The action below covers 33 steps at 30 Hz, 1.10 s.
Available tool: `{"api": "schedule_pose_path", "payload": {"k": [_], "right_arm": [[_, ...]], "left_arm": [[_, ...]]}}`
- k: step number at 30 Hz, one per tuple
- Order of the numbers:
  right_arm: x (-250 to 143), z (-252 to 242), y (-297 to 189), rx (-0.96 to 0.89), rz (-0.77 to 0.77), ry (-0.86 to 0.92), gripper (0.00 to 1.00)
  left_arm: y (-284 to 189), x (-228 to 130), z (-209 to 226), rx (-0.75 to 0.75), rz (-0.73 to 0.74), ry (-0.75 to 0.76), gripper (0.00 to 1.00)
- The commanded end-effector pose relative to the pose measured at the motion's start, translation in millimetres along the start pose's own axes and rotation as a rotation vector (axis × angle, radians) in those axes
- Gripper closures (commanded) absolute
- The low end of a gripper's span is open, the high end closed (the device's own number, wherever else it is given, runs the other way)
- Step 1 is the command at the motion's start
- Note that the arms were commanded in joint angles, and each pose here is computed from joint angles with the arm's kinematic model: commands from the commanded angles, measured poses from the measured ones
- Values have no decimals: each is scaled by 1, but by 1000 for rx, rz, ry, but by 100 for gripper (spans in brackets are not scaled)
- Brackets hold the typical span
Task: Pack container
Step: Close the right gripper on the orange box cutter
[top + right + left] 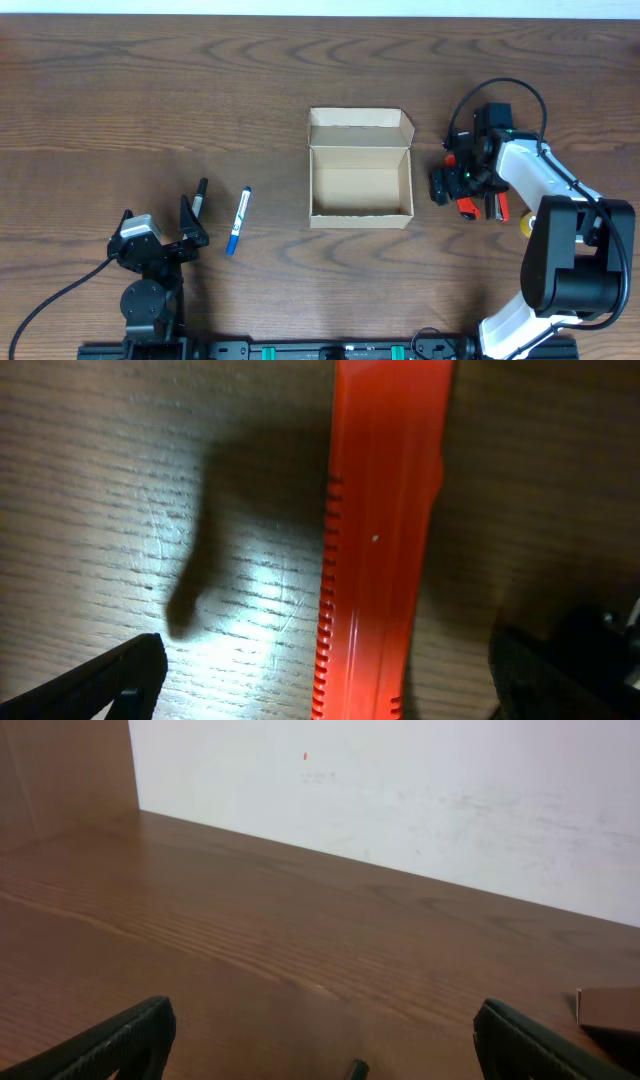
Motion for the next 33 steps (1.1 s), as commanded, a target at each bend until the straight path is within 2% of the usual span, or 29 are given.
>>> {"api": "schedule_pose_path", "payload": {"k": [1, 10, 13, 16, 17, 20, 21, 25, 27, 33], "right_arm": [[-4, 0, 6, 12, 18, 24, 2], [-3, -1, 7, 11, 10, 35, 11], [-3, -1, 8, 11, 8, 35, 25], [-2, -1, 8, 10, 0, 34, 48], [-1, -1, 8, 10, -2, 35, 52], [0, -1, 8, 9, -9, 40, 53], [1, -1, 8, 9, -14, 41, 56], [4, -1, 8, 8, -32, 51, 85], [6, -2, 7, 8, -40, 52, 96], [10, -2, 7, 9, -66, 52, 99]], "left_arm": [[1, -15, 1, 11, 52, 3, 5], [1, -15, 1, 11, 52, 3, 4], [1, -15, 1, 11, 52, 3, 5], [1, -15, 1, 11, 52, 3, 4], [1, -15, 1, 11, 52, 3, 5], [1, -15, 1, 11, 52, 3, 5], [1, -15, 1, 11, 52, 3, 5], [1, -15, 1, 11, 52, 3, 4], [1, -15, 1, 11, 51, 3, 4], [1, -15, 1, 11, 51, 3, 4]]}}
Point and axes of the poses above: each gripper's point midway between its finger pads, its own y axis out along the fingers, its own z axis along the line the jaws close on, x = y × z, the point moved 6 cm from there along -y, back along the fingers, and after that the axes turned 8 degrees about y, right-handed, at the moved point
